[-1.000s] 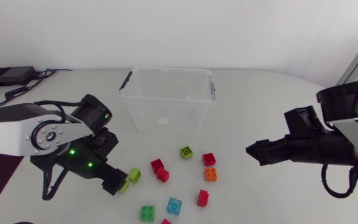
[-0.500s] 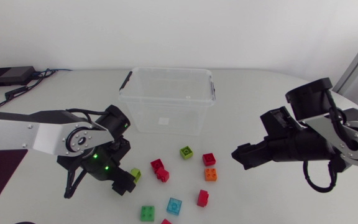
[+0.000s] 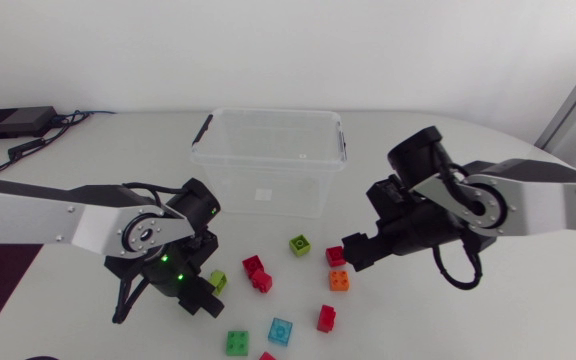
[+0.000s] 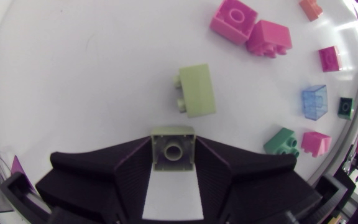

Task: Pick up the duplo bricks and place them in the container

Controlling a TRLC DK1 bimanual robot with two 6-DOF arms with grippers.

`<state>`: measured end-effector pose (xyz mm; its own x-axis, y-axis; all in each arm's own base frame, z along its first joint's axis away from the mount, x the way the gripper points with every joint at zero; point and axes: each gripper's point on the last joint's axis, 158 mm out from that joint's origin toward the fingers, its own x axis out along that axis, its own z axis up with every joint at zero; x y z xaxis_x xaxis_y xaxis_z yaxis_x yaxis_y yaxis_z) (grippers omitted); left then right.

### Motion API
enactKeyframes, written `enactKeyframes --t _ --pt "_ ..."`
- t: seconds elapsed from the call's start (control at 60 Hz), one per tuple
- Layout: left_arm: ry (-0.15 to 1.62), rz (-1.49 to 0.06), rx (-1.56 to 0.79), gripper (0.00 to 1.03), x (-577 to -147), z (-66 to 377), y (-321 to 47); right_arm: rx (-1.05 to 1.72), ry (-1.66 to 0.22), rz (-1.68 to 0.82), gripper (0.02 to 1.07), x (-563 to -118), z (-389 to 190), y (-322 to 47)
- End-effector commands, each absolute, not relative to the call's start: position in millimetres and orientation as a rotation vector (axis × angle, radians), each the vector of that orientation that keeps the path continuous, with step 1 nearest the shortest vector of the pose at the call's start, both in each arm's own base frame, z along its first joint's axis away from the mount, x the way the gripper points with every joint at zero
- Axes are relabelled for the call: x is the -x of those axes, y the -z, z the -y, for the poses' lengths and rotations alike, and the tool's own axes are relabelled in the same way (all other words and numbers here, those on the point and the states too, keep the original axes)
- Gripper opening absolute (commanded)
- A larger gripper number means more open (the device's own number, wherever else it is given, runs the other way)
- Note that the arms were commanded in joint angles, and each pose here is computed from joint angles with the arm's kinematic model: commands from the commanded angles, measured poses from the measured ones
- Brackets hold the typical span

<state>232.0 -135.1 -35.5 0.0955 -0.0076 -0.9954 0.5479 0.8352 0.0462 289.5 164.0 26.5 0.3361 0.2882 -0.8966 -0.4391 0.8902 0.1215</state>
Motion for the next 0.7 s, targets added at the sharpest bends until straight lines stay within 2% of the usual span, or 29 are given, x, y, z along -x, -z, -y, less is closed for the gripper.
enactKeyframes --t 0.0,0.25,0.333,0.483,0.533,0.617,0.683 --pt "0.424 -1.425 -0.464 0.29 -226.0 129.4 27.2 0.184 -0.461 -1.162 0.93 -294.6 -173.2 -14.0" --pt "0.416 -1.229 -0.385 0.29 -261.9 130.6 -41.4 0.269 -0.446 -1.194 0.92 -305.6 -193.0 15.6" --pt "0.414 -1.169 -0.36 0.29 -272.3 132.4 -64.0 0.266 -0.447 -1.187 0.86 -309.7 -195.7 20.8" --pt "0.398 -1.023 -0.299 0.29 -300.6 135.9 -110.1 0.277 -0.428 -1.195 0.74 -315.8 -195.7 30.9" --pt "0.393 -0.97 -0.263 0.29 -311.2 136.9 -124.1 0.28 -0.425 -1.188 0.67 -317.6 -195.5 33.2" --pt "0.39 -0.863 -0.211 0.29 -328.1 141.2 -146.6 0.291 -0.416 -1.182 0.48 -319.7 -193.7 36.0" --pt "0.397 -0.801 -0.18 0.29 -337.7 146.7 -158.7 0.297 -0.416 -1.187 0.41 -319.0 -191.2 36.4"
